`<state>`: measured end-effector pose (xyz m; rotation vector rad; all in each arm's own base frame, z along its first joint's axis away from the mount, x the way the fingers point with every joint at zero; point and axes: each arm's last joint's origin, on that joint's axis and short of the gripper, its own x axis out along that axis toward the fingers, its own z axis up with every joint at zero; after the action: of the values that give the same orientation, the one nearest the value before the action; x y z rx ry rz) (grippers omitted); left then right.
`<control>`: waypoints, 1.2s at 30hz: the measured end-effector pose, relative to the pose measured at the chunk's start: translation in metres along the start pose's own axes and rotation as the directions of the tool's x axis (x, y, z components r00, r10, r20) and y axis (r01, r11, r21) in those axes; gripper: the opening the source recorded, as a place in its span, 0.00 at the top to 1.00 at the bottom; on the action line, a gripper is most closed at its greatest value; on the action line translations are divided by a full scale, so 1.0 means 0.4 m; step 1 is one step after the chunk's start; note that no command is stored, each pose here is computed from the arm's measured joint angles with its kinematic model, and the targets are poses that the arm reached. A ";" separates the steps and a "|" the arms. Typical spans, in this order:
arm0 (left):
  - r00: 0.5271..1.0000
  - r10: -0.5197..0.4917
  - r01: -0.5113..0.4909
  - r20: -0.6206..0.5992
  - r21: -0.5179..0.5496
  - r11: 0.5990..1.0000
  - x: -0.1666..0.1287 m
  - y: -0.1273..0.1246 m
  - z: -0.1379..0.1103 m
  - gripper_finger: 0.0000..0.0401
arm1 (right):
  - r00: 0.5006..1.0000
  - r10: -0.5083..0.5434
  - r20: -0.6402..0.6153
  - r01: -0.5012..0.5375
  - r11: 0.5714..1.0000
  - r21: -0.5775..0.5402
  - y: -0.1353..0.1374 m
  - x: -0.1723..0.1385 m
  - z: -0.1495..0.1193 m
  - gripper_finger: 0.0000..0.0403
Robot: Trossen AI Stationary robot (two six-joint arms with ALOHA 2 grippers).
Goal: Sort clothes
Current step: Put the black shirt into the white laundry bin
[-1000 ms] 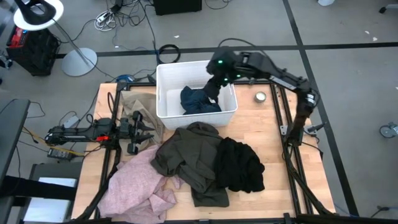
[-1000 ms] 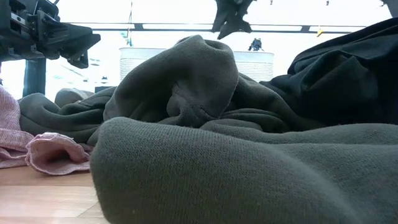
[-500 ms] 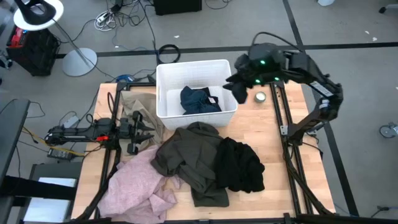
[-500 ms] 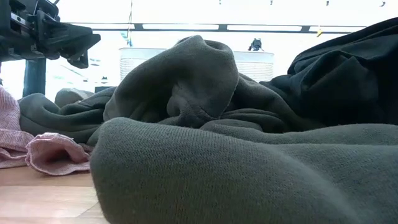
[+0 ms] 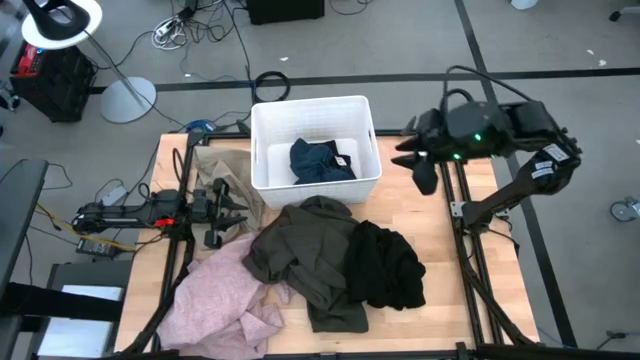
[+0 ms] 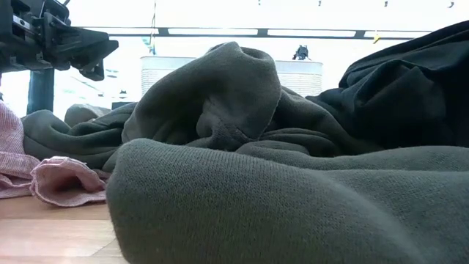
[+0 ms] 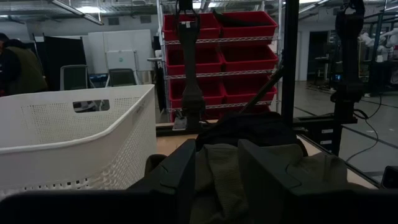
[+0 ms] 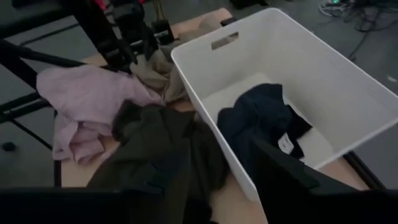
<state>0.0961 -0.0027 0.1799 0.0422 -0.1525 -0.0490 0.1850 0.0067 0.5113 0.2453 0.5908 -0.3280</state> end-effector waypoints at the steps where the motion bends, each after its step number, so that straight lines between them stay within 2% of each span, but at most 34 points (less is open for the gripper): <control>1: 1.000 0.000 0.000 0.000 0.000 1.000 0.000 0.000 0.000 0.69 | 1.000 -0.005 -0.002 0.005 1.000 0.001 0.005 -0.007 -0.006 0.59; 8: 1.000 0.000 0.000 0.000 0.000 1.000 0.000 0.000 0.000 0.69 | 0.999 -0.040 -0.019 0.040 0.999 0.012 0.041 -0.049 -0.053 0.59; 14: 1.000 0.000 0.000 0.000 0.000 1.000 0.000 0.000 0.000 0.69 | 0.997 -0.074 -0.027 0.074 0.997 0.008 0.080 -0.046 -0.111 0.59; 26: 1.000 0.000 0.000 0.000 0.000 1.000 0.000 0.000 0.000 0.69 | 0.979 -0.098 -0.178 0.112 0.991 0.071 0.172 0.067 -0.299 0.59; 32: 1.000 0.000 0.000 0.000 0.000 1.000 0.000 0.000 0.000 0.69 | 0.957 -0.072 -0.281 0.107 0.988 0.113 0.202 0.127 -0.386 0.59; 36: 1.000 0.000 0.000 0.000 0.000 1.000 0.000 0.000 0.000 0.69 | 0.951 -0.045 -0.306 0.086 0.989 0.120 0.218 0.158 -0.431 0.59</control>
<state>0.0961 -0.0027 0.1798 0.0422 -0.1523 -0.0491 0.1801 0.1270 0.3476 0.4088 0.8830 -0.3982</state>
